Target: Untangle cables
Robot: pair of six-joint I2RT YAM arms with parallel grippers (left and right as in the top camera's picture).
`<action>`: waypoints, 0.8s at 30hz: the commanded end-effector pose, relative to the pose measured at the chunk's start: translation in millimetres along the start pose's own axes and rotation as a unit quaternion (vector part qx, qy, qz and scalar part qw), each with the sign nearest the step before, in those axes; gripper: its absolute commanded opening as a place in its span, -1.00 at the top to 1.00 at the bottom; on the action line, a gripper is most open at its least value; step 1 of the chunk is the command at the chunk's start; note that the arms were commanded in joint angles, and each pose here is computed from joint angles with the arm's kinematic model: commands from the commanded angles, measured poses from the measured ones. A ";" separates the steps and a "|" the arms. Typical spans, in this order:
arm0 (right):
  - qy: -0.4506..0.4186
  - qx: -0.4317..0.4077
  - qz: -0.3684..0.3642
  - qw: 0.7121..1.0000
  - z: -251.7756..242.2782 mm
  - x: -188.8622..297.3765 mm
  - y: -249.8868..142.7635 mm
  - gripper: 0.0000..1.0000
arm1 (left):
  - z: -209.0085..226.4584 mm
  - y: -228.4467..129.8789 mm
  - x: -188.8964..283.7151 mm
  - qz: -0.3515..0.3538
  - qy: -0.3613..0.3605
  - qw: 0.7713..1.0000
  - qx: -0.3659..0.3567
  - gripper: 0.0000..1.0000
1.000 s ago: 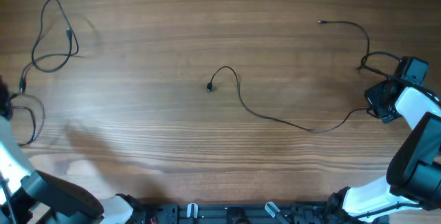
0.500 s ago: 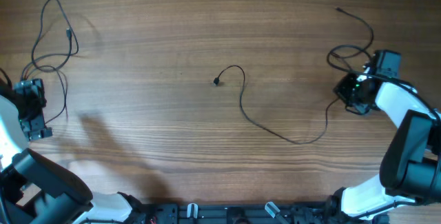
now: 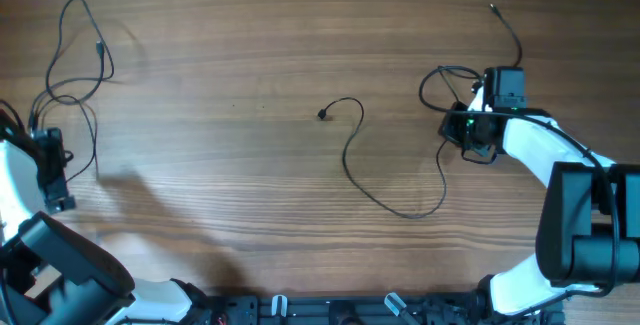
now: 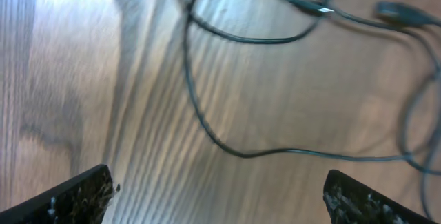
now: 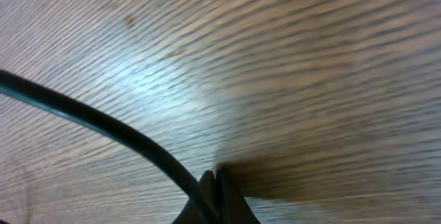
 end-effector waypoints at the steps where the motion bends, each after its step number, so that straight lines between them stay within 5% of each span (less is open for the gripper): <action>1: -0.014 0.006 0.032 0.999 -5.9 -13.5 -14.7 0.91 | 13.7 -11.5 -24.5 -0.003 0.022 0.999 0.044 -1.00; 8: -0.022 0.002 0.044 0.999 -8.3 -13.2 -18.3 0.91 | 15.8 -11.3 -47.4 -0.048 -0.020 0.997 0.055 -0.98; 9: -0.022 0.002 0.044 0.999 -8.3 -13.2 -18.3 0.91 | 16.0 -11.2 -47.4 -0.049 -0.019 0.997 0.055 -0.70; 12: -0.021 0.002 0.046 0.999 -8.1 -13.1 -18.6 0.91 | 21.1 -11.0 -47.8 -0.052 0.000 0.997 0.050 0.85; 24: -0.017 0.002 0.050 0.999 -7.7 -13.1 -19.3 0.92 | 95.9 13.9 -43.8 -0.020 0.155 0.984 0.083 0.92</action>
Point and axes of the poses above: each gripper's point midway between its finger pads, its own x axis back along the fingers, its own z axis along the line the jaws close on, y = z × x, the point moved 10 cm from there along x, back along the fingers, and after that the axes turned 7 degrees about -x, right-handed, at the moved point
